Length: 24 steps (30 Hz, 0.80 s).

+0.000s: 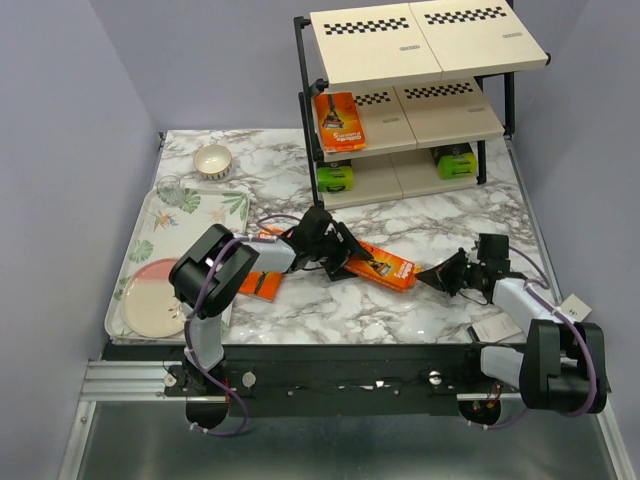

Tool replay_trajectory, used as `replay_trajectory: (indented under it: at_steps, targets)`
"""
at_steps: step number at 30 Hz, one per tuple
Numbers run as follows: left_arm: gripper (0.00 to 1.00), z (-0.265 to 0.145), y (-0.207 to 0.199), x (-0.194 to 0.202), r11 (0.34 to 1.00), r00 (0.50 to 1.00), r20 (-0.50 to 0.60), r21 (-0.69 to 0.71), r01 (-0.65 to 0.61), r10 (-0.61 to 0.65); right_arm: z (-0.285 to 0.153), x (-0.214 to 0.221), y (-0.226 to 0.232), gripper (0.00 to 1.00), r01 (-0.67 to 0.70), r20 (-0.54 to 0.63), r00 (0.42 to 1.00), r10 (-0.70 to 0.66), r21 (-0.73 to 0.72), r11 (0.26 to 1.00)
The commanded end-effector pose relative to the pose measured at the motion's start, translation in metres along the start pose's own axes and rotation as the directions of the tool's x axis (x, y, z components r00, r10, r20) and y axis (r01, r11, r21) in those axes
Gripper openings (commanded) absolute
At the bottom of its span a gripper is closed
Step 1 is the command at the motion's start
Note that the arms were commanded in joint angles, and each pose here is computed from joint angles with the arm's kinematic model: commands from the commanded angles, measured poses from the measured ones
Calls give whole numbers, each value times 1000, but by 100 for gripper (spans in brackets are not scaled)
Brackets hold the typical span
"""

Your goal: Place and organize the shaving razors onto the shelf

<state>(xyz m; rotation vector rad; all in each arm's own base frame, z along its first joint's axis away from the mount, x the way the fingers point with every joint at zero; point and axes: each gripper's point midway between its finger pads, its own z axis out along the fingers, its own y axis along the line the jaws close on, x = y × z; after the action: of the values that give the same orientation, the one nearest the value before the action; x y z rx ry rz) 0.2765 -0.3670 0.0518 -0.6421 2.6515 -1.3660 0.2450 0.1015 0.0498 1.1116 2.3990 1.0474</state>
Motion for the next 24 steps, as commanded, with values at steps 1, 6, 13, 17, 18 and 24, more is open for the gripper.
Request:
replay_trajectory:
  at_steps: [1, 6, 13, 17, 18, 24]
  targets:
    - [72, 10, -6, -11, 1000, 1000, 28, 25, -4, 3, -4, 8, 0, 1, 41, -11, 999, -41, -2, 999]
    - [50, -6, -7, -10, 997, 999, 13, 62, -45, 45, -4, 17, 2, 1, 134, -27, 991, -134, -13, 991]
    - [40, -45, -21, -17, 935, 973, 26, 272, -227, 229, -10, 31, 19, 23, 295, -97, 946, -310, -146, 944]
    - [40, -69, -31, -25, 873, 947, 6, 388, -297, 320, -27, 56, 49, 51, 369, -164, 875, -456, -387, 845]
    - [40, -76, -35, -21, 859, 943, -23, 419, -293, 332, -29, 60, 52, 65, 365, -172, 865, -471, -428, 827]
    - [40, -98, -61, -11, 774, 910, -32, 539, -332, 413, -25, 59, 62, 80, 340, -185, 855, -484, -504, 794]
